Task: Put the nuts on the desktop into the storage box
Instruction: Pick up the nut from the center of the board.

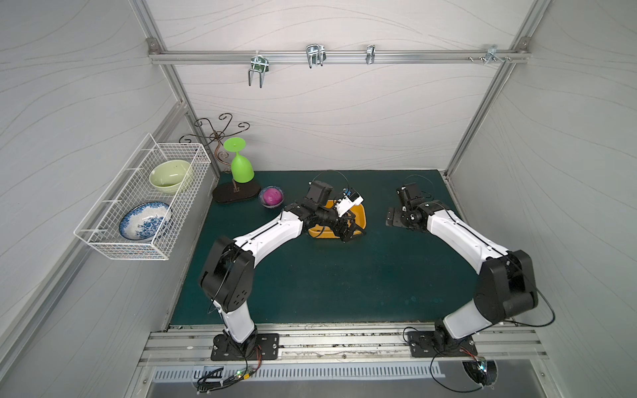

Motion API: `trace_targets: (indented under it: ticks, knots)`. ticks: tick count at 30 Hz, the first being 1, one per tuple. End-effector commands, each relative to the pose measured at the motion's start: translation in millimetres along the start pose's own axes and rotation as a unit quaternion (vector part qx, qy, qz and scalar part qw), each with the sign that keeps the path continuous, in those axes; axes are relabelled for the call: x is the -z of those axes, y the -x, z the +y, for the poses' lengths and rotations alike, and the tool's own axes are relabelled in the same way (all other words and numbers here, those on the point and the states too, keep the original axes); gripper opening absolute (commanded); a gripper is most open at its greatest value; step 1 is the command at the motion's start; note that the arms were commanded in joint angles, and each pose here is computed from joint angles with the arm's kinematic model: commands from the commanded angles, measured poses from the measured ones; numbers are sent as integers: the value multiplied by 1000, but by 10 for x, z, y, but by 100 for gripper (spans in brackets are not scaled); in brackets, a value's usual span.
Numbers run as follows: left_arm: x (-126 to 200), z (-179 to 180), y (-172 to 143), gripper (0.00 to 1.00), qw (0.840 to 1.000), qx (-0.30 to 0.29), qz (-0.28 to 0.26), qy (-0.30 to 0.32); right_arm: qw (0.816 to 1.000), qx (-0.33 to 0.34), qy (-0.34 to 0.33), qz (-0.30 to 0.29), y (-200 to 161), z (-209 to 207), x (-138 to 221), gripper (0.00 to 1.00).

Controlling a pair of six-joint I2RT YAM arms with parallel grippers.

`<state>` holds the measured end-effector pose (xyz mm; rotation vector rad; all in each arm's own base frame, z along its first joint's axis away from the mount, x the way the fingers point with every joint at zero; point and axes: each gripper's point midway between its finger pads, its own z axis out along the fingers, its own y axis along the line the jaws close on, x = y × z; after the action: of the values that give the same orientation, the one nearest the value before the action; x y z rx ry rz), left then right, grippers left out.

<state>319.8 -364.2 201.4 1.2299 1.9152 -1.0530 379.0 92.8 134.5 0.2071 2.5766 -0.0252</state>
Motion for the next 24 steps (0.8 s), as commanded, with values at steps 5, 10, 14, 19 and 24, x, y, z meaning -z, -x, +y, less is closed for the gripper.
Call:
trace_targets:
  ticks: [5,10,14,19,24]
  knots:
    - [-248,-135,49,98,999,-25,25,-8,997,-48,7,56,-86,-165,-460,93]
    - [-340,-139,-64,98,999,-13,39,-15,996,-52,-43,55,11,-343,-694,87]
    - [-400,-87,-135,98,999,-2,47,-7,993,-83,-45,67,66,-407,-876,82]
    - [-421,-72,-185,98,999,0,53,-7,989,-126,-31,74,138,-426,-1011,77]
    - [-437,-64,-231,98,998,-3,59,-8,982,-164,-39,79,190,-484,-1115,69]
